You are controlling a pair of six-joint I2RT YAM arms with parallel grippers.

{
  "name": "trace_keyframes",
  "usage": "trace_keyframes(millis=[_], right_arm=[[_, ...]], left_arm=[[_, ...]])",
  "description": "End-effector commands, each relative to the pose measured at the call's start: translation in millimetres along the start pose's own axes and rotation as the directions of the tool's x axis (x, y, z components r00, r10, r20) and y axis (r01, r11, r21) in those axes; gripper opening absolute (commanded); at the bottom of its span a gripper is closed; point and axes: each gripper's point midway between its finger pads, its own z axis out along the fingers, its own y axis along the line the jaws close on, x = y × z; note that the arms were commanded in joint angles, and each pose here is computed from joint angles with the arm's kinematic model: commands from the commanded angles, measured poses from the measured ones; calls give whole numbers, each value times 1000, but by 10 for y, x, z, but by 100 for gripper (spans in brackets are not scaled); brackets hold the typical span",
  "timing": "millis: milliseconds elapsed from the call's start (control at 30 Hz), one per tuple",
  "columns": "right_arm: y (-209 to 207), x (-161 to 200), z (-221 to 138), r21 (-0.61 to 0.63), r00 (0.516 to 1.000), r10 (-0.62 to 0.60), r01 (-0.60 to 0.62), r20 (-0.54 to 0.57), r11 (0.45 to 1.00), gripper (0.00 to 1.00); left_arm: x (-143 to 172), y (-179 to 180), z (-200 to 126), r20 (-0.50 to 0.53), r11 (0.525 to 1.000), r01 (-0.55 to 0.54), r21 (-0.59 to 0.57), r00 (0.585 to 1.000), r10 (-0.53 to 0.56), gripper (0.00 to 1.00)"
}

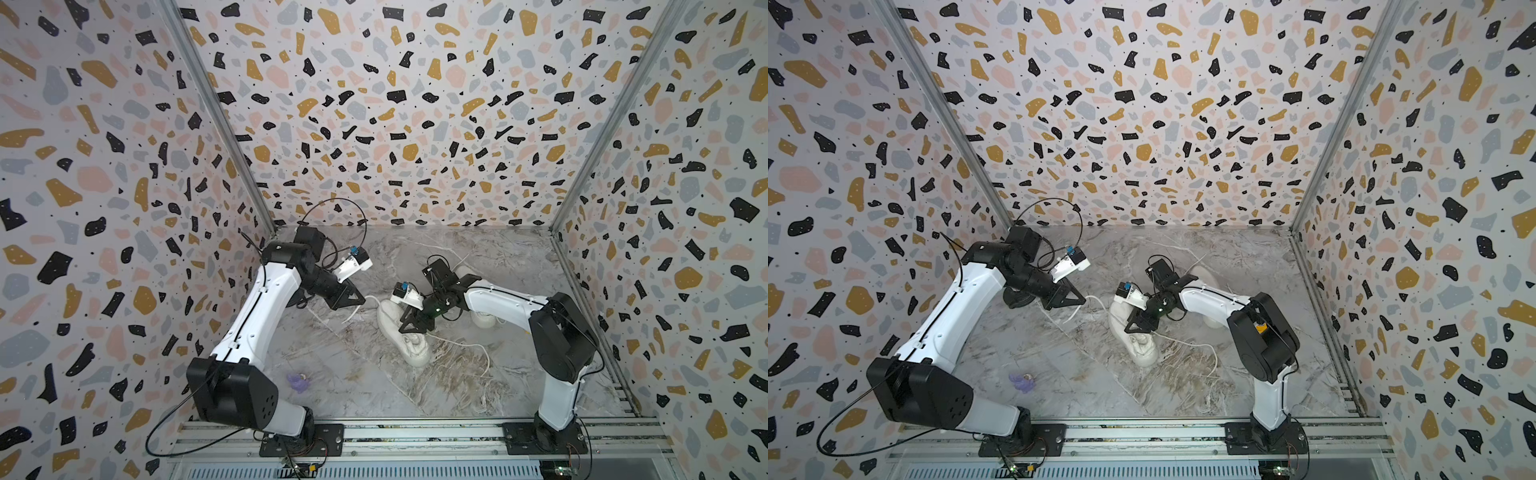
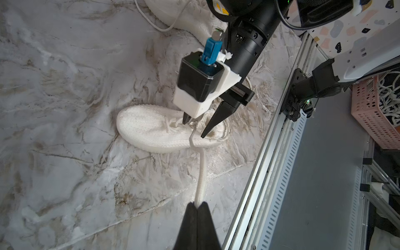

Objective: Tie the shoes
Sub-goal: Wrap the shoelace around the shoelace.

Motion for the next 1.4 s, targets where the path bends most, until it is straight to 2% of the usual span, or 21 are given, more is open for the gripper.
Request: trace_keyframes(millis=[0, 433, 733, 833, 967, 1100, 1200, 1367], right_arm=[[26, -266, -37, -7, 998, -32, 33, 55, 999, 39], [149, -384, 4, -82, 997, -7, 13, 74, 997, 18], [159, -412, 7, -99, 997, 11, -3, 75, 995, 22], [134, -395, 24, -94, 997, 16, -9, 70, 996, 20], [88, -367, 60, -82, 998, 18, -13, 60, 997, 26], [59, -371, 79, -78, 998, 23, -18, 58, 997, 27], [53, -385, 93, -87, 998, 34, -28, 61, 996, 24], [70, -411, 88, -104, 997, 45, -38, 69, 994, 11]], left_arm=[[-45, -44, -36, 15, 1000, -2, 14, 1000, 2, 0], [37, 13, 38, -18, 1000, 8, 17, 1000, -7, 0], [68, 52, 71, -27, 1000, 17, 24, 999, -16, 0], [73, 65, 76, -28, 999, 21, 26, 999, -20, 0], [75, 65, 74, -25, 999, 23, 30, 999, -23, 0], [79, 76, 65, -23, 999, 24, 26, 999, -24, 0], [83, 75, 56, -21, 999, 26, 25, 999, -25, 0], [105, 90, 58, -23, 999, 31, 23, 999, -30, 0]])
